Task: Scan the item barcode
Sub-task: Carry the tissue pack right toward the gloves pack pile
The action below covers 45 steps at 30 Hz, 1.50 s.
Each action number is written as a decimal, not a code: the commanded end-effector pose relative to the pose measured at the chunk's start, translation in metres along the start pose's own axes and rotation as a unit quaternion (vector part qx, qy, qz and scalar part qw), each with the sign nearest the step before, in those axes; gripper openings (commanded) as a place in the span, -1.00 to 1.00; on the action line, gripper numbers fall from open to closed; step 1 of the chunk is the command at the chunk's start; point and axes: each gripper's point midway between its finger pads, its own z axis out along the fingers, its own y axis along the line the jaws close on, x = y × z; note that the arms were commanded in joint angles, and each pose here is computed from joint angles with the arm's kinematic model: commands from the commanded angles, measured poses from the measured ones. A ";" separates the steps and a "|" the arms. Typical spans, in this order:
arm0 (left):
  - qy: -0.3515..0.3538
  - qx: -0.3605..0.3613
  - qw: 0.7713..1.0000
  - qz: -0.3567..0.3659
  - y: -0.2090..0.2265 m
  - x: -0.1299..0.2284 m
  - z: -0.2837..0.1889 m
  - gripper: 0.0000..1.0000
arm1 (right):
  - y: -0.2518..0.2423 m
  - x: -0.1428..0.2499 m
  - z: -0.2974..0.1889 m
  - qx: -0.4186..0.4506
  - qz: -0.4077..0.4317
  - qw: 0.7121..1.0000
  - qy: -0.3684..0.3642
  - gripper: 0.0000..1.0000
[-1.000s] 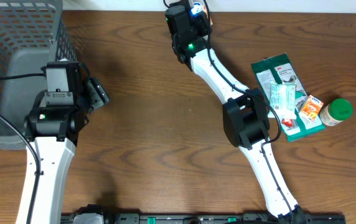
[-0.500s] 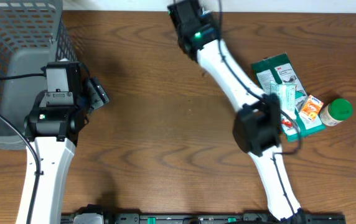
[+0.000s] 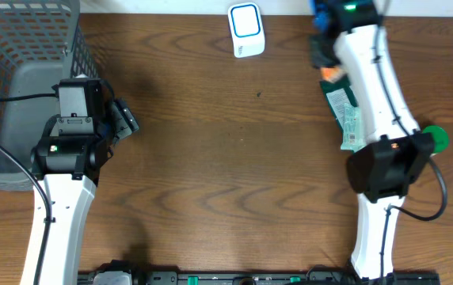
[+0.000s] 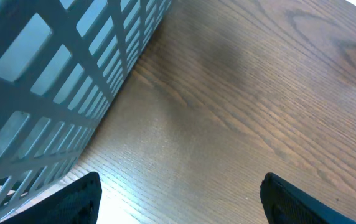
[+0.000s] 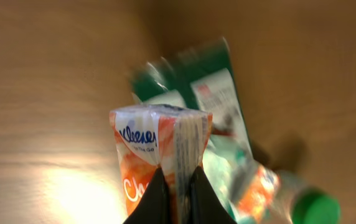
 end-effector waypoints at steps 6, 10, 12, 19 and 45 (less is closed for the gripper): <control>-0.002 -0.008 1.000 0.002 0.004 -0.001 0.000 0.65 | -0.075 0.050 0.032 0.008 0.069 0.991 0.117 -0.97; -0.002 -0.008 1.000 0.002 0.004 -0.001 0.000 0.65 | -0.091 0.072 0.050 0.014 0.080 0.984 0.160 -0.97; -0.002 -0.008 1.000 0.002 0.004 -0.001 0.000 0.65 | -0.094 0.085 0.061 0.016 0.082 0.980 0.183 -0.97; -0.002 -0.008 1.000 0.002 0.004 -0.001 0.000 0.65 | -0.097 0.112 0.101 0.027 0.080 0.972 0.218 -0.25; -0.002 -0.008 1.000 0.002 0.004 -0.001 0.000 0.65 | -0.057 0.104 0.105 -0.088 0.078 0.972 0.206 0.99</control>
